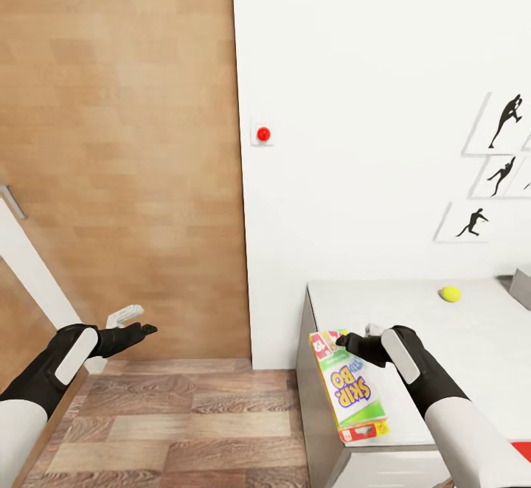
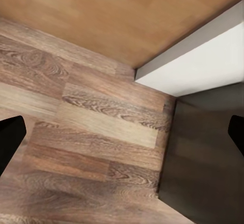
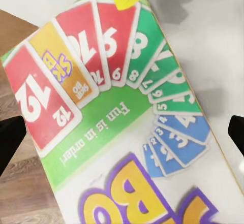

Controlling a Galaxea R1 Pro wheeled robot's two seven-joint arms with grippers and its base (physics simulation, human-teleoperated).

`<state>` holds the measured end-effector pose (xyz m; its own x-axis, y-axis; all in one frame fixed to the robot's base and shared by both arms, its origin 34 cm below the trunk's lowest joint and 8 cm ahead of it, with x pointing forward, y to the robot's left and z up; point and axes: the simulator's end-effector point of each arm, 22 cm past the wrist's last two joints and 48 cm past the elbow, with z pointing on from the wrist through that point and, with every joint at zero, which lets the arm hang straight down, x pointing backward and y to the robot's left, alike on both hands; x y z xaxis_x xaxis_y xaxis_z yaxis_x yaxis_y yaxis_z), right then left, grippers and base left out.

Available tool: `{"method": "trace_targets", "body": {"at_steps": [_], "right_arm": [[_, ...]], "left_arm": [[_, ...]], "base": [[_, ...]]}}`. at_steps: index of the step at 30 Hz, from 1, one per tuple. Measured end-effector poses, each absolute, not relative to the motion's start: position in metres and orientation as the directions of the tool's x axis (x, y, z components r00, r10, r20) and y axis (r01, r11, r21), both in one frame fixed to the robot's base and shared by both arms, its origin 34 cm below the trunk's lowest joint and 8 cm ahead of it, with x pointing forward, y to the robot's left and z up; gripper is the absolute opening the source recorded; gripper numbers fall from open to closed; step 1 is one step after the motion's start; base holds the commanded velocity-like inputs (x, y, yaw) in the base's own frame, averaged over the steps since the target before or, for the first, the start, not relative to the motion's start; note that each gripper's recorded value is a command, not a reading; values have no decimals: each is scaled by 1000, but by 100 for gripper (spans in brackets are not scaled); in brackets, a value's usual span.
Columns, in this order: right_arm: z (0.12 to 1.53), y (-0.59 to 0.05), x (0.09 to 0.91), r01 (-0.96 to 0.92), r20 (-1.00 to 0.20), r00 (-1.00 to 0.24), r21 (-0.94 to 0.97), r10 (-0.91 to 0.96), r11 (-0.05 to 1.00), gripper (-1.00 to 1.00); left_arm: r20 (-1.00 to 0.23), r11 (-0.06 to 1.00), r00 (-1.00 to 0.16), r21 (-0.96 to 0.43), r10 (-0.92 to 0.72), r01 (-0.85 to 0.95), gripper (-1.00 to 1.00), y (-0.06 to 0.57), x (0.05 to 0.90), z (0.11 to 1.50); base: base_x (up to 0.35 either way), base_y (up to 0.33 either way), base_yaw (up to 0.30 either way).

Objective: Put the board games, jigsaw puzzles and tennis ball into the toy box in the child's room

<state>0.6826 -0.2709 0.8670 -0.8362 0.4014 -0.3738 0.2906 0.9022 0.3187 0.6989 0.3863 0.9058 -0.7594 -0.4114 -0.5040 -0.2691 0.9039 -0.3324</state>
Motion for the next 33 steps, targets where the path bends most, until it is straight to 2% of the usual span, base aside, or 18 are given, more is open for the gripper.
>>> {"method": "trace_targets", "body": {"at_steps": [14,33], "right_arm": [[929,-265,716,225,-498,-775,359,390,906,100],[983,-252,721,139,-587,-702,441,403,886,100]], "left_arm": [[-521,904,-748,-339,-412,-261,100,386,701,919],[-543,903,-732,-351,-413,-249,100,387,703,938]], "base": [[0,0,0],[0,0,0]]}}
